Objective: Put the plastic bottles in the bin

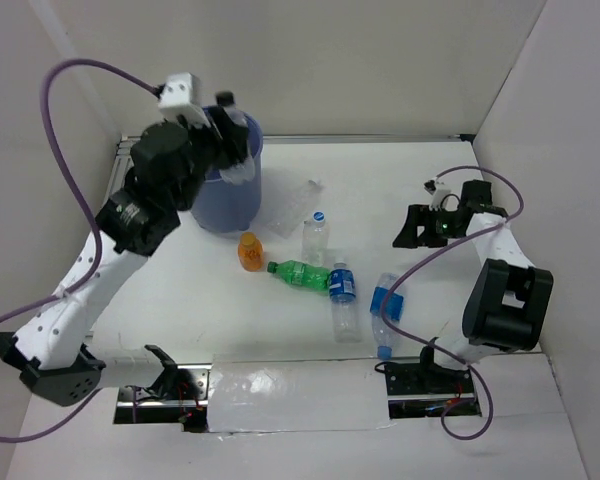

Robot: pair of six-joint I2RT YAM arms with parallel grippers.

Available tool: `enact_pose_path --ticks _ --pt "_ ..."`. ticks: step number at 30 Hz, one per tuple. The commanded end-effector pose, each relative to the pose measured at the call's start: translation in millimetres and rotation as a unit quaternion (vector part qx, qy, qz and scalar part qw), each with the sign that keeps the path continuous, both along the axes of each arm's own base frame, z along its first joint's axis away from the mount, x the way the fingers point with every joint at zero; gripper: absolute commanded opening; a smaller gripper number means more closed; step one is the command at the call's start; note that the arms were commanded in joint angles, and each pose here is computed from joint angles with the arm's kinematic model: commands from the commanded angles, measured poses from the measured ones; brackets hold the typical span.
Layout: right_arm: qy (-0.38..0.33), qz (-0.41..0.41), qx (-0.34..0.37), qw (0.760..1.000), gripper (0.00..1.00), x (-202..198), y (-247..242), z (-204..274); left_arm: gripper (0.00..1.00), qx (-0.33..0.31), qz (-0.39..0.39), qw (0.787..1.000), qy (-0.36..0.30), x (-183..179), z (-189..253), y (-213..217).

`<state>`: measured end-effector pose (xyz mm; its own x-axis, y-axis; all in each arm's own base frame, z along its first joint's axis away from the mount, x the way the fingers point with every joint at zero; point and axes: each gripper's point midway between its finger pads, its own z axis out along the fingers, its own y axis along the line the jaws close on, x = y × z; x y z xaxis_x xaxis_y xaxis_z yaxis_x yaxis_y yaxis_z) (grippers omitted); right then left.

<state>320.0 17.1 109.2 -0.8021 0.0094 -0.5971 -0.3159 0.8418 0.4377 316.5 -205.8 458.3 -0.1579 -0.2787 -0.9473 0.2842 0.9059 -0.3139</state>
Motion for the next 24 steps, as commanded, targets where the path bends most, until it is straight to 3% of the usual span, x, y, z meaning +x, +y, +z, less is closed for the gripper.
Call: enact_pose_path --ticks 1,5,9,14,15,18,24 --pt "0.046 0.008 0.015 0.999 0.87 -10 20 8 0.34 -0.056 0.123 0.990 -0.035 62 26 49" --pt "0.086 0.015 -0.010 0.996 0.88 -20 26 -3 0.44 -0.085 0.225 0.971 -0.009 115 6 114" --pt "0.116 0.017 -0.024 0.993 0.88 -27 29 -14 0.50 -0.073 0.264 0.962 0.017 149 -20 141" --pt "0.146 0.032 -0.047 0.988 0.89 -31 40 -30 0.72 -0.034 0.296 0.953 0.056 163 -54 164" --pt "0.151 0.036 -0.053 0.986 0.89 -32 42 -34 0.84 -0.032 0.301 0.951 0.061 166 -63 169" --pt "0.187 0.047 -0.079 0.978 0.89 -37 46 -52 0.96 -0.034 0.287 0.955 0.065 168 -67 167" --pt "0.230 0.057 -0.120 0.964 0.89 -33 34 -65 1.00 -0.006 0.251 0.967 0.037 154 -44 145"
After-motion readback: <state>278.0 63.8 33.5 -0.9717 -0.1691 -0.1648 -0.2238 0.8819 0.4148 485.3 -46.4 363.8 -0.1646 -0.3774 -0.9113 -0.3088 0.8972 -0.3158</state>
